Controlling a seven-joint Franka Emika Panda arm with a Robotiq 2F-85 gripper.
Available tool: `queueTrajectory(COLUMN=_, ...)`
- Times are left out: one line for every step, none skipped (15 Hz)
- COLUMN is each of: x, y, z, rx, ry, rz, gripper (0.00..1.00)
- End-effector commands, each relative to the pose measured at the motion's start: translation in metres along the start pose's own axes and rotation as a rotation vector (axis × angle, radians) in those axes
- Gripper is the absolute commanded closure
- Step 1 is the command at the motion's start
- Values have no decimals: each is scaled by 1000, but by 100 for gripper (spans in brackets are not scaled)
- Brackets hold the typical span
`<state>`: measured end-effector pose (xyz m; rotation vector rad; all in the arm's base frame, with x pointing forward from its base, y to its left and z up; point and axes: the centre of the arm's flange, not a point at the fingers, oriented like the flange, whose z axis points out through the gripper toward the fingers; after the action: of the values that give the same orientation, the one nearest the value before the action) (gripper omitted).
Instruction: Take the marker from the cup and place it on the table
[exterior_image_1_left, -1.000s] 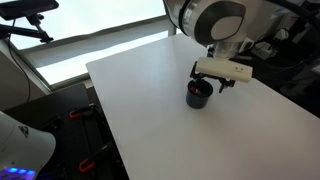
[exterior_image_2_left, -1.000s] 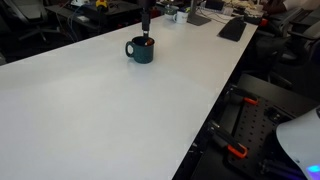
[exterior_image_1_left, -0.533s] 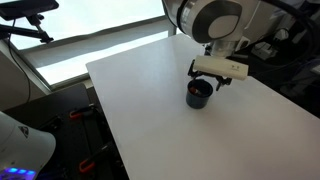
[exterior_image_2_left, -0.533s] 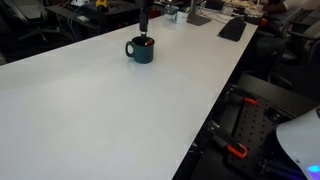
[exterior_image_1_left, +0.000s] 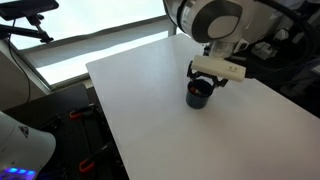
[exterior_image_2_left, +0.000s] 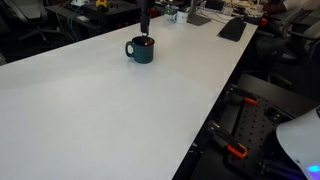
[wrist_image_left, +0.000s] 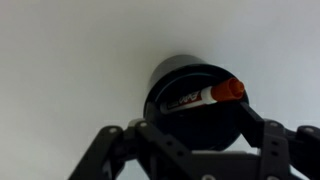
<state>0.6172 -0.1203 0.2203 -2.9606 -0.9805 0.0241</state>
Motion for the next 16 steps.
queueTrajectory(x=-4, y=-10, z=-15, rx=23, ry=9, rz=-18, gripper=39)
queueTrajectory(x=-4, y=-10, z=-15, rx=19, ry=7, rz=-16, gripper=39)
queueTrajectory(x=-3, y=-10, z=-15, rx=19, ry=7, rz=-15, gripper=24)
queueTrajectory(x=-3, y=-10, z=-15, rx=18, ry=7, rz=-14, gripper=18)
queueTrajectory(x=-3, y=-10, z=-15, rx=18, ry=7, rz=-14, gripper=28)
queueTrajectory(x=-4, y=-10, z=-15, rx=16, ry=6, rz=-13, gripper=7)
queueTrajectory(x=-4, y=-10, z=-15, rx=18, ry=3, rz=-11, gripper=7)
queueTrajectory(x=-4, y=-10, z=-15, rx=20, ry=2, rz=-10, gripper=5)
queueTrajectory(x=-5, y=-9, z=-14, rx=24, ry=1, rz=-11, gripper=2)
queueTrajectory(x=-6, y=-9, z=-13, rx=26, ry=-1, rz=-10, gripper=22)
queueTrajectory(x=-7, y=-9, z=-12, rx=29, ry=-6, rz=-8, gripper=26)
queueTrajectory(x=-8, y=-8, z=-12, rx=31, ry=-8, rz=-6, gripper=32)
queueTrajectory(x=-9, y=-8, z=-11, rx=34, ry=-11, rz=-4, gripper=37)
queueTrajectory(x=-10, y=-7, z=-11, rx=34, ry=-14, rz=-2, gripper=47)
queueTrajectory(x=-10, y=-7, z=-11, rx=34, ry=-16, rz=1, gripper=45)
queueTrajectory(x=-11, y=-6, z=-11, rx=35, ry=-17, rz=3, gripper=41)
